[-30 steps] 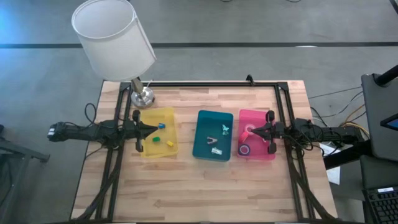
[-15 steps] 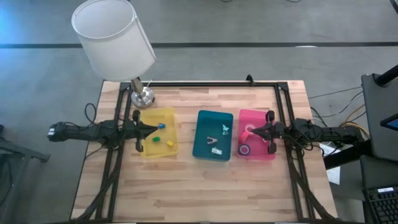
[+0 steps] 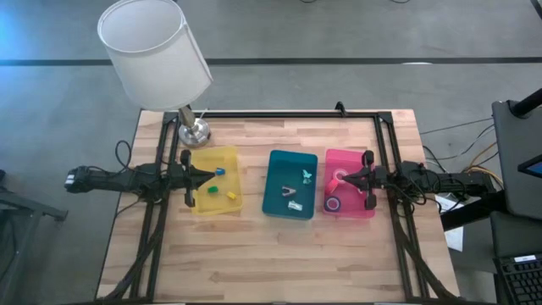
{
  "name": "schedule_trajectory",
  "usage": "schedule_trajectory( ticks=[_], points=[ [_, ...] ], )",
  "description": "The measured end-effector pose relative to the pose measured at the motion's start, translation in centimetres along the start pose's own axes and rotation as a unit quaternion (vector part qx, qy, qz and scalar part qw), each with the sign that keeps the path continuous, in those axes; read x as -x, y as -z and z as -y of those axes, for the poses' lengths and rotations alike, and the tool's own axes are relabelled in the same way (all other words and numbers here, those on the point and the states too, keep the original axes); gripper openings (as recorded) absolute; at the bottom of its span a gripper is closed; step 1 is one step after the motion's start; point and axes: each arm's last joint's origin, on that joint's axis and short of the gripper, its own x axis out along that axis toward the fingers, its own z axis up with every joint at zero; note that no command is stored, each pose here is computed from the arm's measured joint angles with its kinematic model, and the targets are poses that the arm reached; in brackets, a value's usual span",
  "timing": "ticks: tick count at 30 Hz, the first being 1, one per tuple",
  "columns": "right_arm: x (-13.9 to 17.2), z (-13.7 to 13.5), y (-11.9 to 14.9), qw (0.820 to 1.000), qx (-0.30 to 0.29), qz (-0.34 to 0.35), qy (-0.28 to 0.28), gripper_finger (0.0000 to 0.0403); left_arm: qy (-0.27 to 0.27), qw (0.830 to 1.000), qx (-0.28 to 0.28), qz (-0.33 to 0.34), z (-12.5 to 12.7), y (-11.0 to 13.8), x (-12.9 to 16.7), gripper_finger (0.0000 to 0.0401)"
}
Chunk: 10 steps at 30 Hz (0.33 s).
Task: Pick and place Stapler, Stapler remover, tape
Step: Return to Home Position
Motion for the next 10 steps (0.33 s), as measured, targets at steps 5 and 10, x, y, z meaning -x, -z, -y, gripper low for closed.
schedule_trajectory(
  ticks=[5, 10],
  points=[
    [0.00, 0.00, 0.00, 1.000, 0.000, 0.000, 0.000, 0.0009, 0.000, 1.000, 0.000, 0.000, 0.00, 0.00, 0.00, 0.0019],
    [0.00, 0.00, 0.00, 1.000, 0.000, 0.000, 0.000, 0.0009, 0.000, 1.000, 0.000, 0.000, 0.00, 0.00, 0.00, 0.0021]
  ],
)
